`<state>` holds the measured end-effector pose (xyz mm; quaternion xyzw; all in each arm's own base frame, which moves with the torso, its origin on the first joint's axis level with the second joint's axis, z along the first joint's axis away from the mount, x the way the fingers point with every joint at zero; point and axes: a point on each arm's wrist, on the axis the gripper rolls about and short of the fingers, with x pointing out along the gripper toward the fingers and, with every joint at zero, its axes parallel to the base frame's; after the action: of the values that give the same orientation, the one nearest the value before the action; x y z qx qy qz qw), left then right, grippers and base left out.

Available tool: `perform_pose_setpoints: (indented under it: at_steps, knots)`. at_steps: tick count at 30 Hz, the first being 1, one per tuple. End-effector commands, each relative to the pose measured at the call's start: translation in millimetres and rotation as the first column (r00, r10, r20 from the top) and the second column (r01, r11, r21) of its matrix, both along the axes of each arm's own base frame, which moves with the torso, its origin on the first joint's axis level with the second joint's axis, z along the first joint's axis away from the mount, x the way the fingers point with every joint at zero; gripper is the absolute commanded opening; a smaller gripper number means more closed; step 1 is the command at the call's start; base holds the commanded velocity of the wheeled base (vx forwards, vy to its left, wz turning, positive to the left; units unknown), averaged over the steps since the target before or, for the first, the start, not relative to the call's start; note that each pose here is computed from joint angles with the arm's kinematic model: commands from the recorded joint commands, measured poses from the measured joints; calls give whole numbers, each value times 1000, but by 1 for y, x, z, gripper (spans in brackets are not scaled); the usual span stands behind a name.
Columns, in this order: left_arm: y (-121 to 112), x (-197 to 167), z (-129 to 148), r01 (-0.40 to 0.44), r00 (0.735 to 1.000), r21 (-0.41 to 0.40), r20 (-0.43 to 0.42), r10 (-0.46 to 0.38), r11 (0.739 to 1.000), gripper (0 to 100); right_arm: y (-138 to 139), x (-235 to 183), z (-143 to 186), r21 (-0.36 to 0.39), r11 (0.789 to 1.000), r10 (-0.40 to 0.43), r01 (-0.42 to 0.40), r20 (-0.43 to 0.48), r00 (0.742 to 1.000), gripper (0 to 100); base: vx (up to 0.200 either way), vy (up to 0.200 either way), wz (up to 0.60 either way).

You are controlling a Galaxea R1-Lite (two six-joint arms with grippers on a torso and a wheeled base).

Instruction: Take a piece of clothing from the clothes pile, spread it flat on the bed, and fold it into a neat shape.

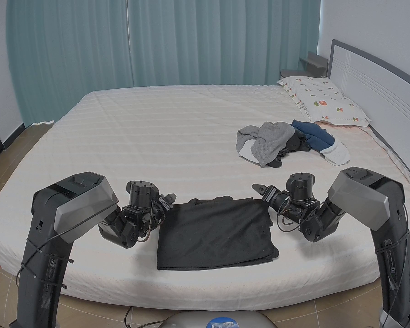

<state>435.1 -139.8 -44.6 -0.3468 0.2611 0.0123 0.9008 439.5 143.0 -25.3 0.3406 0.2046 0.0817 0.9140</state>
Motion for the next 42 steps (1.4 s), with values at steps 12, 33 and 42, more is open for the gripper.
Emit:
perform_pose_setpoints:
  at_steps: [12,33,42]
  knots:
    - [19,-55,32,263,959,-130,-76,-274,956,100,-95,-32,13,202,976,-52,83,-155,987,100,0,0,0]
    - [11,-73,9,428,900,44,-106,-422,903,100,-88,-38,-13,192,980,-21,58,-190,982,100,0,0,0]
    - [10,-74,6,437,897,59,-109,-429,898,100,-87,-38,-13,192,980,-19,56,-190,982,100,0,0,0]
